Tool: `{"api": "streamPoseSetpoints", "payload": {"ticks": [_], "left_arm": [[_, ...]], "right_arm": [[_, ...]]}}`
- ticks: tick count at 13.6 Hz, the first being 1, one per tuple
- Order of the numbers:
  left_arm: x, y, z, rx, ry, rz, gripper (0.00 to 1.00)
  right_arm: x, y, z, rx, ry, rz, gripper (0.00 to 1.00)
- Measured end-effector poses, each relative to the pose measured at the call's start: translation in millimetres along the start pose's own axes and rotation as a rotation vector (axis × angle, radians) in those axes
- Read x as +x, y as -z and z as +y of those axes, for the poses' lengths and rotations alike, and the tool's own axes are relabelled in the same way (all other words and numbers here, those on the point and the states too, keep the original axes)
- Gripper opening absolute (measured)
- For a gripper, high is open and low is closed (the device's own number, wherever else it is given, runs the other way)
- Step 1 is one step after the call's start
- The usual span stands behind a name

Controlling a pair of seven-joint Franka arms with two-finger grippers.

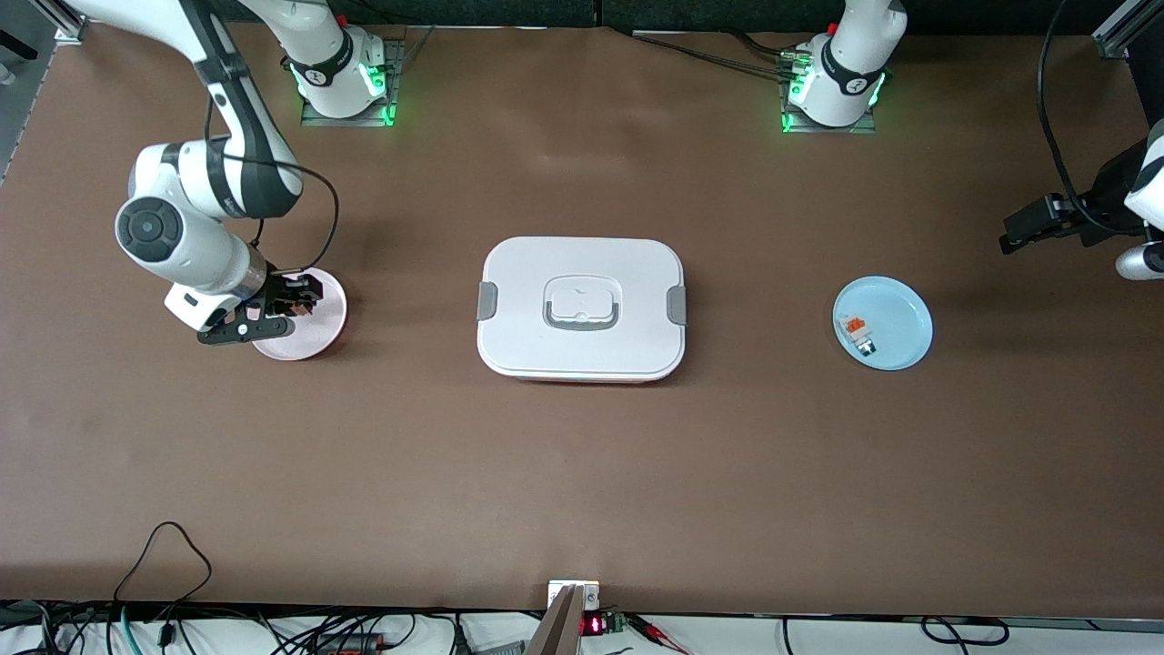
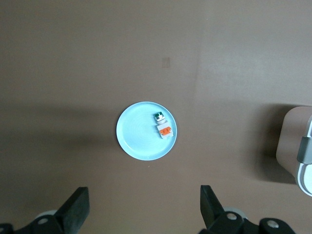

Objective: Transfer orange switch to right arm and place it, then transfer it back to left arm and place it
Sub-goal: 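Lift the switch off the white plate with the right gripper, then carry the switch over the box with the right gripper while the left gripper approaches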

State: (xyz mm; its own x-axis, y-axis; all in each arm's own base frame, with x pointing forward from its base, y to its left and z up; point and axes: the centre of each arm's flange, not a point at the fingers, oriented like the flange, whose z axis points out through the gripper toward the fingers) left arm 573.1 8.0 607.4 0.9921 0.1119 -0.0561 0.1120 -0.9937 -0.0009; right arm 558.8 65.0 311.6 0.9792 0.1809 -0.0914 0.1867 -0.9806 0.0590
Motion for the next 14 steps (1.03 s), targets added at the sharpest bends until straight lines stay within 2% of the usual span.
{"api": "streamPoseSetpoints", "payload": {"ticks": [2,3,5,7,11,12,14], "left_arm": [[0,0,2,-0.018,0.000,-0.003,1.00],[0,0,4,-0.040,0.000,-0.005,1.00],[-1,0,9,-0.086,0.010,-0.010,1.00],[-2,1,17,-0.165,0.041,-0.024,1.00],[-6,8,44,-0.400,0.105,-0.079,1.00],[-7,10,51,-0.441,0.114,-0.093,1.00],[-9,7,69,-0.478,0.118,-0.122,1.00]], "right_arm": [[7,34,-20,0.000,0.029,0.025,0.73],[10,53,-29,0.018,0.029,0.033,0.73],[15,100,-49,0.084,0.027,0.039,0.73],[18,150,-68,0.146,0.042,0.048,0.73],[24,219,-94,0.251,0.144,0.151,0.73],[25,230,-97,0.273,0.183,0.180,0.73],[27,247,-106,0.325,0.312,0.241,0.73]]}}
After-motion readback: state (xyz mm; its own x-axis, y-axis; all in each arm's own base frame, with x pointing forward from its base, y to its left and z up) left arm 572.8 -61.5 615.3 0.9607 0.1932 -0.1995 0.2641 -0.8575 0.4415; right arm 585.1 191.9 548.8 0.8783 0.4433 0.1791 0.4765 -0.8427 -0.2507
